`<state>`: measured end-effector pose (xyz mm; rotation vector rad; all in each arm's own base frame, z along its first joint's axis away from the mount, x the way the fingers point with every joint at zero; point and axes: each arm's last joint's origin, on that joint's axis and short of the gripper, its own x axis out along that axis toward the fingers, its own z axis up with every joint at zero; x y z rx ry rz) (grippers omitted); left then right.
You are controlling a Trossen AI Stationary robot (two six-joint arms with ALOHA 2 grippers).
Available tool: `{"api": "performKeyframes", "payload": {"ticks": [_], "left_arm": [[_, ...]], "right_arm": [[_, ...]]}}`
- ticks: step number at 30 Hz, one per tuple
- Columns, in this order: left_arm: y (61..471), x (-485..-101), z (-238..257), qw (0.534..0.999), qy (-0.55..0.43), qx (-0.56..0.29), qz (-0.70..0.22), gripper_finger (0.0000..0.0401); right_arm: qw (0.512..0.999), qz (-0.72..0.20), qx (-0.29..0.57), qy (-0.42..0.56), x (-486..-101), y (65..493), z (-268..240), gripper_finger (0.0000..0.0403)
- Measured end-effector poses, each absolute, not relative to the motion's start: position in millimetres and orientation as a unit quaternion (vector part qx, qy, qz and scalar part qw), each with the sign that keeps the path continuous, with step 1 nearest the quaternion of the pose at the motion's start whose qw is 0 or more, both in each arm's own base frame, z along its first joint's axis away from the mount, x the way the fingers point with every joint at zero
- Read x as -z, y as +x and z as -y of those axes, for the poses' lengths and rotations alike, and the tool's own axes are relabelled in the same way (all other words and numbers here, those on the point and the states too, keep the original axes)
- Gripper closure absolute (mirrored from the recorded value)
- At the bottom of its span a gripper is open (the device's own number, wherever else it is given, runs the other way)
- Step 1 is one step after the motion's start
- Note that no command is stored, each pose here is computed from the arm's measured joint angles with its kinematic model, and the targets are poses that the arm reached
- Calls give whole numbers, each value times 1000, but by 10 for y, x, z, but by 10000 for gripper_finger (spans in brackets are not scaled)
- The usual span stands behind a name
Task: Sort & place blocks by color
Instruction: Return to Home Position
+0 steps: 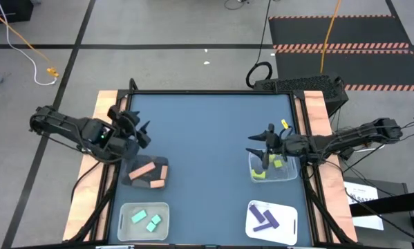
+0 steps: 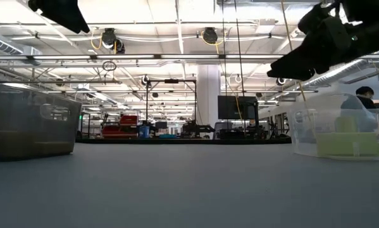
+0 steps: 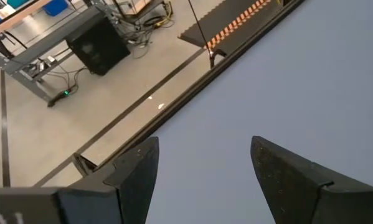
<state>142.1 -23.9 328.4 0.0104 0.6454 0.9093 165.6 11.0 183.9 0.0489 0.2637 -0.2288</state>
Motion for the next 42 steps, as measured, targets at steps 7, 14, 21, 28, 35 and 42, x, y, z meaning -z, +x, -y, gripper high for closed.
{"api": "performKeyframes", "payload": {"ticks": [7,14,21,28,35,42], "left_arm": [[1368,-3317,206,851,3,-431,-301,146],[1381,-3311,210,850,4,-431,-303,146],[1380,-3311,211,850,2,-431,-302,146],[1383,-3311,212,851,-1,-432,-300,146],[1485,-3134,253,854,-9,-430,-292,146],[1655,-2527,303,870,-19,-415,-266,146]], "right_arm": [[988,-107,109,6,-1730,1472,-88,174],[989,-98,106,-8,-1611,1352,-73,174],[989,-98,105,-18,-1524,1296,-66,174],[991,-85,106,-14,-1533,1281,-65,174],[991,-83,106,-13,-1536,1281,-64,174],[991,-83,107,-9,-1535,1280,-64,174]]}}
